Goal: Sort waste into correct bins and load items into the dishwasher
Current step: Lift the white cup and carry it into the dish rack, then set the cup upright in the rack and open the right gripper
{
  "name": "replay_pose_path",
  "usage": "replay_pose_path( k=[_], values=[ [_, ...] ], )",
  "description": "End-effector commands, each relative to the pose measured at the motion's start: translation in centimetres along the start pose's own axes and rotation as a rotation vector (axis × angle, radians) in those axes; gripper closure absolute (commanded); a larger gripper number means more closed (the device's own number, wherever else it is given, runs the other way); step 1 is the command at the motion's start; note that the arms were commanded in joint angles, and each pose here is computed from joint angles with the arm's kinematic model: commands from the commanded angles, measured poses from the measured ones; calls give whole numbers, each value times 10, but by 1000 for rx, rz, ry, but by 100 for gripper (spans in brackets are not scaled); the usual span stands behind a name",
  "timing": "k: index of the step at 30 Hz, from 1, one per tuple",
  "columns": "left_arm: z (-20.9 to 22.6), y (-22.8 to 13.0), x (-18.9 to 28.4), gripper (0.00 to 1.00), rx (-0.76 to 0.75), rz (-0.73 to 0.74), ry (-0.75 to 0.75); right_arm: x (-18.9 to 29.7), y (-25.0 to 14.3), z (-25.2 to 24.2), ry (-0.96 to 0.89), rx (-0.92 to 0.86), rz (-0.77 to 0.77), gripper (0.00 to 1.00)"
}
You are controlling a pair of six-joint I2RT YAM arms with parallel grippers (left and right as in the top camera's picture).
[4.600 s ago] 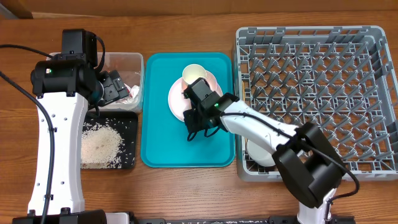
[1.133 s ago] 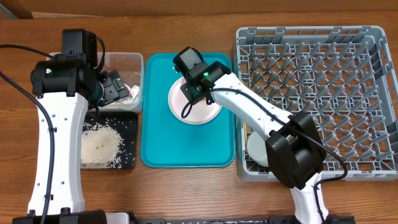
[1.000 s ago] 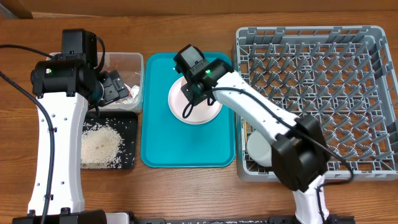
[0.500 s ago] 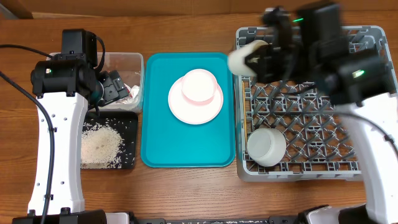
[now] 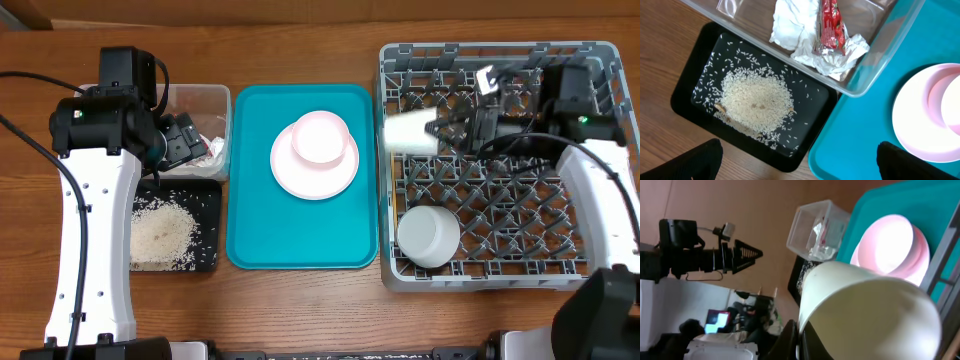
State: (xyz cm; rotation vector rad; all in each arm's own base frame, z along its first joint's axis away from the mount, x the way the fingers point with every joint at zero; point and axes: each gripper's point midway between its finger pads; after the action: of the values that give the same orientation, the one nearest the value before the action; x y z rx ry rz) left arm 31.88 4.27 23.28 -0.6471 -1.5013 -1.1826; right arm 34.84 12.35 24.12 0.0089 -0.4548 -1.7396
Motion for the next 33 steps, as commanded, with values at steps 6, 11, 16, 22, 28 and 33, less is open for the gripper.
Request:
replay_pose_path(
  k=[6, 11, 16, 22, 28, 33],
  values=[
    [0, 3, 1, 0, 4, -9, 4, -24, -17, -48, 68, -155, 71, 96],
    [0, 3, 1, 0, 4, -9, 4, -34, -23, -61, 38, -178, 100, 96],
    [0, 3, 1, 0, 4, -9, 4, -34, -25, -75, -41, -176, 101, 96],
    [0, 3, 1, 0, 4, -9, 4, -39, -26, -73, -37, -155, 111, 96],
    [0, 3, 1, 0, 4, -9, 4, -46, -29, -78, -82, -129, 128, 96],
    [0, 3, 1, 0, 4, -9, 4, -32, -35, -110, -260, -191, 124, 96]
  ],
)
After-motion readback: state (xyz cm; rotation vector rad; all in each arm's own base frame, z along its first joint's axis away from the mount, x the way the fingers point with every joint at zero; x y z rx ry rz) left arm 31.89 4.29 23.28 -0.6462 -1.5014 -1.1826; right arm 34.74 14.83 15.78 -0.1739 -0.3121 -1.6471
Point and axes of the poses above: each gripper's point midway between its finger pads, its own x axis back along the fingers, its own z axis along the line the jaws close on, y = z × x, and after that the axes turned 6 degrees about -x, right-handed
